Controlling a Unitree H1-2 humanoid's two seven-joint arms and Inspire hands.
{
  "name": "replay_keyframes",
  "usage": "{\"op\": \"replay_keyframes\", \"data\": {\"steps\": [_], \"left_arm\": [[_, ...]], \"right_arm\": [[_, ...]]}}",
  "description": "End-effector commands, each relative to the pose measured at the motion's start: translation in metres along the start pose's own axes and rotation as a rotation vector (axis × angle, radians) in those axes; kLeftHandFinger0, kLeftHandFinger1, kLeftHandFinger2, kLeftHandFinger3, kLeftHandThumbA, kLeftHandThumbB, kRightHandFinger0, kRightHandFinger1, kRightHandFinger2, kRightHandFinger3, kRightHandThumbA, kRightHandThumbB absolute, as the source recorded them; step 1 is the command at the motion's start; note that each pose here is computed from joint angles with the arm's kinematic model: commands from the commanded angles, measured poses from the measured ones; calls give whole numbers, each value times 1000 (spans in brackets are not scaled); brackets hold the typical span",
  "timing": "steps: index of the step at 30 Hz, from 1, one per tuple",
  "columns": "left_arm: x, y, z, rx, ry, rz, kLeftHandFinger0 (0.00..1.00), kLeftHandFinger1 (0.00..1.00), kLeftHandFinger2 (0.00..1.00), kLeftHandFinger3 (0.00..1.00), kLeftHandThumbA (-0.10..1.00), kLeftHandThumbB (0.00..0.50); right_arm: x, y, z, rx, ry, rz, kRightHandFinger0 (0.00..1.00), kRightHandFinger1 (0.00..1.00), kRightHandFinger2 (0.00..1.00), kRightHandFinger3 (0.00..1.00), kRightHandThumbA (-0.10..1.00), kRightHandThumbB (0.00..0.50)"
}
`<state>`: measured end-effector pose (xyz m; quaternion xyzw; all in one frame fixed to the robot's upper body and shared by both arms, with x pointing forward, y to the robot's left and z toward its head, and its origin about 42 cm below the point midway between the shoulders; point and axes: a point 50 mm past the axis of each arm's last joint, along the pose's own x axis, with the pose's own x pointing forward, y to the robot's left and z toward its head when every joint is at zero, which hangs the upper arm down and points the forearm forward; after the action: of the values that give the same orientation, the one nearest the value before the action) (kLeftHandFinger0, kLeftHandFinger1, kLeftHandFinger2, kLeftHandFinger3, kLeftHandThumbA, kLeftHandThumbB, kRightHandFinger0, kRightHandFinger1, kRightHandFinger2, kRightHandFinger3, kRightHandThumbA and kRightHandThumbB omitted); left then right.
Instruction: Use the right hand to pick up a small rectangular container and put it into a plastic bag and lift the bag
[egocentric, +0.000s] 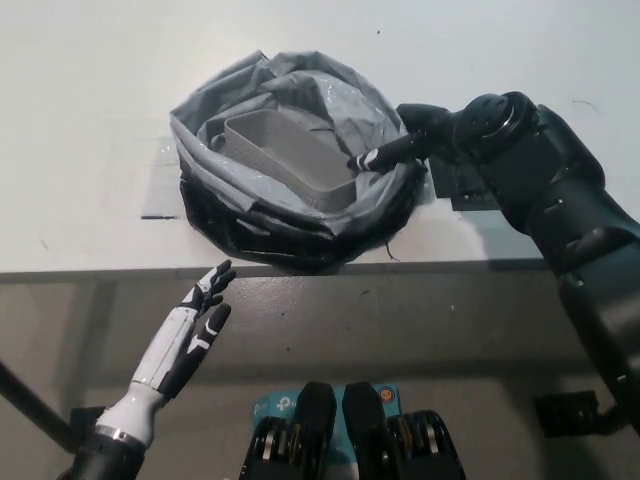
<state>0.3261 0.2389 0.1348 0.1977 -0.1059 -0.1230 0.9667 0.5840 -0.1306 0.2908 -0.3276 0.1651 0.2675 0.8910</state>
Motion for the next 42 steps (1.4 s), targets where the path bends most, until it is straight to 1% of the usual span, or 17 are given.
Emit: {"op": "replay_keyframes", "data": {"steps": [1,4,8,11,12,14,16,17,19,22,23,25,28,29,33,38,42], "left_arm": [[10,6,10,21,-41,-19,1000,1000,1000,1000,998,201],[10,6,9,22,-39,-21,1000,1000,1000,1000,946,188],[12,6,10,14,-40,-23,1000,1000,1000,1000,831,165],[14,6,10,14,-40,-26,1000,1000,1000,1000,791,166],[14,7,10,11,-42,-25,1000,1000,1000,1000,788,166],[16,7,11,17,-47,-23,1000,1000,1000,1000,771,165],[17,8,12,18,-45,-21,1000,1000,1000,1000,769,167],[17,8,12,18,-42,-22,1000,1000,1000,1000,768,168],[17,8,13,16,-40,-19,1000,1000,1000,1000,767,171],[18,6,12,6,-40,-17,1000,1000,1000,1000,768,175],[17,6,12,6,-42,-18,1000,1000,1000,1000,775,180],[18,6,11,5,-45,-17,1000,1000,1000,1000,778,181],[18,6,11,2,-45,-18,1000,1000,1000,1000,782,183],[18,5,11,-4,-44,-18,1000,1000,1000,1000,778,177],[18,4,11,6,-43,-22,1000,1000,1000,1000,781,168],[18,5,12,8,-40,-24,1000,1000,1000,1000,774,160],[17,4,11,6,-36,-29,1000,1000,1000,1000,774,159]], "right_arm": [[-19,-39,45,55,-107,-115,0,216,550,634,633,341],[-21,-42,46,125,-124,-115,0,241,572,607,569,342],[-26,-50,49,253,-170,-79,0,294,655,775,480,325],[-31,-57,55,252,-191,-61,0,298,653,729,543,336],[-33,-60,58,286,-201,-46,0,297,662,785,539,338],[-38,-65,65,342,-231,-14,103,480,829,974,560,335],[-43,-70,78,403,-268,14,190,586,926,982,610,314],[-45,-72,85,439,-285,15,140,559,939,968,570,297],[-52,-74,114,523,-336,-13,10,502,955,804,568,263],[-65,-76,156,661,-385,-39,0,445,919,619,479,238],[-68,-75,164,703,-403,-31,0,374,823,541,404,238],[-76,-74,186,745,-452,-14,0,211,629,400,456,222],[-87,-73,209,774,-501,1,0,133,550,505,468,211],[-97,-72,229,809,-547,9,0,132,589,672,420,197],[-115,-71,263,843,-597,6,0,170,663,935,445,163],[-129,-70,284,829,-632,-2,0,225,681,932,445,175],[-134,-68,294,868,-655,20,0,152,628,827,406,154]]}}
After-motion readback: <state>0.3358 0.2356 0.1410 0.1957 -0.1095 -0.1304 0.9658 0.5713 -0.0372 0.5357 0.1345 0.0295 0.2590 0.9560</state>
